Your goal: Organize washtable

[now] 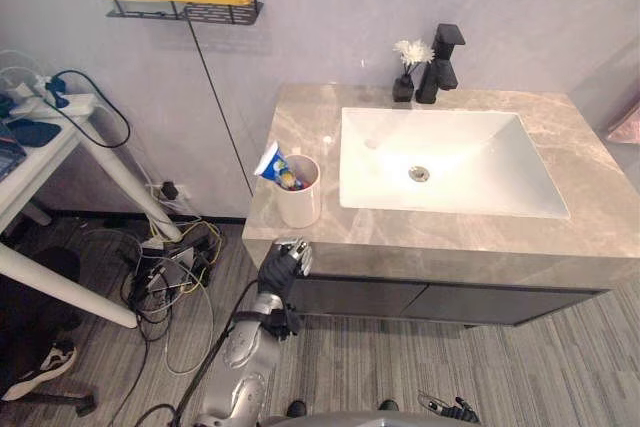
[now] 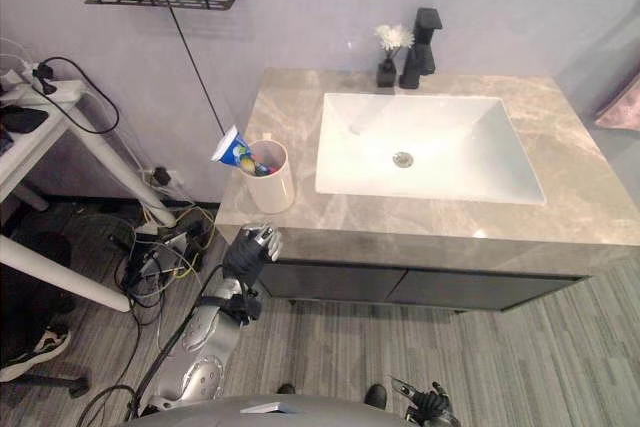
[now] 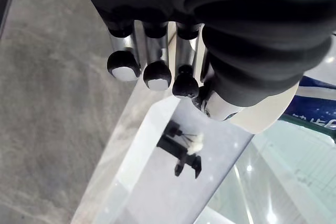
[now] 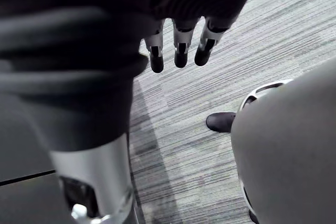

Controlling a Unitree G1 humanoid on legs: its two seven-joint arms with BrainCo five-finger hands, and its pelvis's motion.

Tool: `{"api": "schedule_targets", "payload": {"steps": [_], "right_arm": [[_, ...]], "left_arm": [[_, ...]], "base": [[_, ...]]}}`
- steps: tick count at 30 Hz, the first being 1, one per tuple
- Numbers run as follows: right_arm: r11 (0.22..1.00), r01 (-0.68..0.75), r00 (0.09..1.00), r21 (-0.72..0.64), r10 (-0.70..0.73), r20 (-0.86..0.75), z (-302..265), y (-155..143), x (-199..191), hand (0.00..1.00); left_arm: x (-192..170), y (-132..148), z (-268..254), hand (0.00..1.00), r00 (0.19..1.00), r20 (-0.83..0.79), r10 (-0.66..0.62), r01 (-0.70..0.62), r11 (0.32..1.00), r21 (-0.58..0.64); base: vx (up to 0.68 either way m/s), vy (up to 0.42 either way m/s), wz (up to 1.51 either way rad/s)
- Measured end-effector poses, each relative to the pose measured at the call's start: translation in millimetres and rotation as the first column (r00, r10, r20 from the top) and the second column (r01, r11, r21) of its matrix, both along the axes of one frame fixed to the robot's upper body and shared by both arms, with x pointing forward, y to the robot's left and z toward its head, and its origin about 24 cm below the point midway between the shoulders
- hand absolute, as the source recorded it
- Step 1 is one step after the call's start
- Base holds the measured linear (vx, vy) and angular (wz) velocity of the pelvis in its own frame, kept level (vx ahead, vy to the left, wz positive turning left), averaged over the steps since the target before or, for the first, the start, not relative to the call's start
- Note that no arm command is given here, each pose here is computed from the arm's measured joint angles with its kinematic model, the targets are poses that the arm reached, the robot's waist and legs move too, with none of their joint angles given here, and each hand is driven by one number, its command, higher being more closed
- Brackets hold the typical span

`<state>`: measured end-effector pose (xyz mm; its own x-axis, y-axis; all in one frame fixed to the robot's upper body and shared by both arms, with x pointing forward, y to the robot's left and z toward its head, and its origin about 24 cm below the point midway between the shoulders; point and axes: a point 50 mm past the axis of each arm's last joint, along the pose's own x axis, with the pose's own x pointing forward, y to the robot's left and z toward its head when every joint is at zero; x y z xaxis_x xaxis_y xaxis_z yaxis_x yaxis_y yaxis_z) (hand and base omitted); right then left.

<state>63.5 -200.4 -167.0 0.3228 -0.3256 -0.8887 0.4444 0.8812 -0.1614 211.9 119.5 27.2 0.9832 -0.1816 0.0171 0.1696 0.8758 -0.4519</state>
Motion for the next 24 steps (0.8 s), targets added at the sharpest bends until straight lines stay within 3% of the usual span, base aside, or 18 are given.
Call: {"api": "schedule_targets", "payload": {"steps": [24], "right_arm": [[0.998,-0.056,0.998,0.017,0.055,0.029,1.3,5.1,12.4,0.00]], "left_arm": [[13.1,20.1,19.3,1.00,0.986,0.073,0.150,-0.151,0.988,0.010]], "base": [[-0.01,0.006,-0.12]]}}
